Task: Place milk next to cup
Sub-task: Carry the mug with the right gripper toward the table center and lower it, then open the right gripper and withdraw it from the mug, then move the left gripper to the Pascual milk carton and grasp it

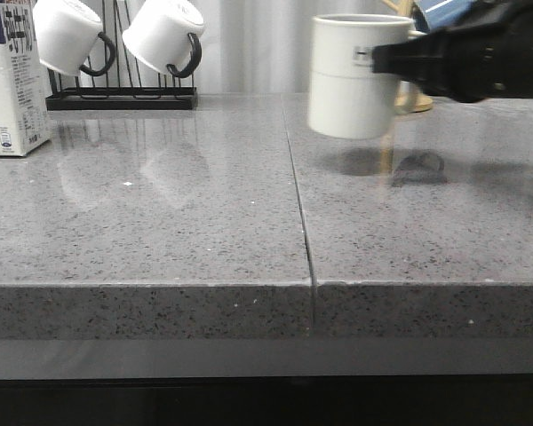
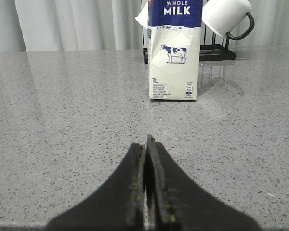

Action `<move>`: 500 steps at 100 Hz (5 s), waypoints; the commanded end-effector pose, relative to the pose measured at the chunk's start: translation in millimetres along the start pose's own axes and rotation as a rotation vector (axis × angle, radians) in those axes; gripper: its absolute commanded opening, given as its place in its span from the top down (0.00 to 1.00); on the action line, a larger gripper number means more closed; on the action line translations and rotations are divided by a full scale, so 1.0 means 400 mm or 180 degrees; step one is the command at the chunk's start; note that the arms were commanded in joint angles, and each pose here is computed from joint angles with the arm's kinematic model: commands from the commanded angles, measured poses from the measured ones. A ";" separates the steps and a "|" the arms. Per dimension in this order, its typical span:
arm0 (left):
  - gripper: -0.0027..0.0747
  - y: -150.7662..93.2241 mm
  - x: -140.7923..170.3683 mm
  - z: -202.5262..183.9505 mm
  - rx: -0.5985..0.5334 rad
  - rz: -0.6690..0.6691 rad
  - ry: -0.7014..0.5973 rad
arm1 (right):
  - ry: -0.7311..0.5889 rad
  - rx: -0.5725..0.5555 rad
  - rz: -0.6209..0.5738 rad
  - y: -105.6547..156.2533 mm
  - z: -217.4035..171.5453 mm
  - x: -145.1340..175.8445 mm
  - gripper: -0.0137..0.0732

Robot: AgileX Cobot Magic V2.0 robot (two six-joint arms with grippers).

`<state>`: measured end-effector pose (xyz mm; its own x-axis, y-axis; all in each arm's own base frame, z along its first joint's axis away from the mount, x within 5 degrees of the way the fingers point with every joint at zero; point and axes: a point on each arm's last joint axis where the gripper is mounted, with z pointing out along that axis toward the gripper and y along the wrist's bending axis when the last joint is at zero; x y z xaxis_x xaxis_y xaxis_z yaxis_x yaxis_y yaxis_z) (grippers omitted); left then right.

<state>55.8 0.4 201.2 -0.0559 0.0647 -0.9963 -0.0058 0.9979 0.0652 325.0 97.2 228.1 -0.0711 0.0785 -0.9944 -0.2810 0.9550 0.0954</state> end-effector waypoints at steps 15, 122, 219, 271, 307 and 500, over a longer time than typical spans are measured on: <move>0.99 -0.001 0.015 0.000 0.0001 -0.0005 -0.0212 | -0.0342 -0.0229 0.0022 0.059 0.050 -0.036 0.90; 0.99 -0.001 0.015 0.000 0.0001 -0.0005 -0.0212 | -0.0090 -0.0231 0.0013 0.062 0.045 0.005 0.63; 0.99 -0.001 0.015 0.000 0.0001 -0.0005 -0.0212 | -0.0225 -0.0244 0.0001 0.037 -0.419 -0.070 0.92; 0.99 -0.001 0.015 0.000 0.0001 -0.0005 -0.0212 | -0.0142 -0.0236 -0.0002 0.023 -0.638 -0.081 0.92; 0.99 -0.001 0.011 0.000 -0.0004 -0.0005 -0.0266 | -0.0223 -0.0244 0.0001 0.020 -0.684 -0.081 0.92; 0.09 -0.030 -0.331 0.513 0.0198 -0.0249 0.0146 | -0.0219 -0.0243 0.0001 0.020 -0.684 -0.081 0.92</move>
<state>258.1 -16.0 299.6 -0.2323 0.0285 -0.9722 0.0580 0.9982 0.0154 63.6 23.8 258.7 -0.0928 0.0726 -0.9930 -0.3426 0.9341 0.1003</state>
